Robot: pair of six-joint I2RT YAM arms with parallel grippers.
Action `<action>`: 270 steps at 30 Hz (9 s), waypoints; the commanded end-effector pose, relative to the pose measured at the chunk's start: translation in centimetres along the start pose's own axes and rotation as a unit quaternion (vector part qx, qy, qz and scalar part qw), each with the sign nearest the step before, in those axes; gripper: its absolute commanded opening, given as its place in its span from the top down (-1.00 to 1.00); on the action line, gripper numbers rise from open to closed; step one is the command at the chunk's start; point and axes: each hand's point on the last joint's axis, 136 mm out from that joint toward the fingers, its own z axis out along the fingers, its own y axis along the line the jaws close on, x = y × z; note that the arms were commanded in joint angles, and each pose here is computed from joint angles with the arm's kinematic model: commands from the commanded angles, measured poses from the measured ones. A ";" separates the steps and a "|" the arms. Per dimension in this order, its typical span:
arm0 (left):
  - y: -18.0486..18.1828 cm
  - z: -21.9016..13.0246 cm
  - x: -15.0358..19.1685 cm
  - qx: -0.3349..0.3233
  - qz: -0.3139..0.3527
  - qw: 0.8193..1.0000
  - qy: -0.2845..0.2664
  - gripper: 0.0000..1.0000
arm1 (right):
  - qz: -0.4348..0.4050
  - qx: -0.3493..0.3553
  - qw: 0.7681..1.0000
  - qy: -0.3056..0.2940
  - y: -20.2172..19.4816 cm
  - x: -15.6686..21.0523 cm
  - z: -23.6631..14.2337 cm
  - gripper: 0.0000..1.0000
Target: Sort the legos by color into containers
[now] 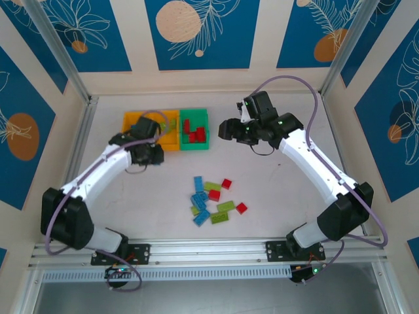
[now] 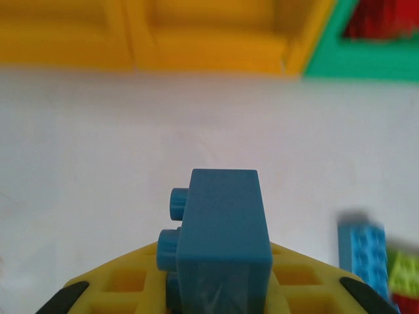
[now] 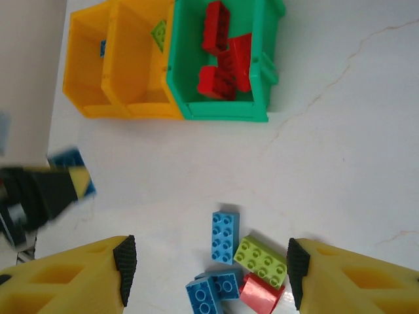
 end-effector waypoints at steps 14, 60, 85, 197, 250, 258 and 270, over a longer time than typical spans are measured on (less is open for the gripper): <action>8.0 6.2 -14.7 -0.029 -0.065 0.997 -0.038 0.13 | 0.008 0.037 0.998 0.042 -2.1 2.6 1.4 -0.31; -10.3 -15.0 8.8 0.294 0.573 0.736 -0.208 -1.00 | 0.081 0.165 0.975 0.122 -6.0 9.2 8.3 0.34; -5.2 -9.4 2.9 0.115 0.085 0.984 -0.109 -1.00 | -0.076 0.029 0.997 -0.001 4.8 -10.1 14.0 -0.22; -8.1 0.5 7.3 0.070 0.201 0.977 0.011 0.41 | 0.067 0.045 0.997 0.019 -6.2 1.6 -0.1 -0.62; -7.7 -14.8 6.5 0.292 0.469 0.811 -0.192 -0.90 | -0.275 0.147 0.907 0.283 -5.4 17.2 16.7 -0.43; -8.3 -15.0 5.8 0.297 0.476 0.802 -0.204 -1.00 | -0.234 0.218 0.914 0.251 -8.1 14.4 15.8 0.25; -8.1 -17.2 3.0 0.271 0.418 0.826 -0.263 -1.00 | -0.164 0.054 0.983 0.055 3.1 2.6 11.0 0.47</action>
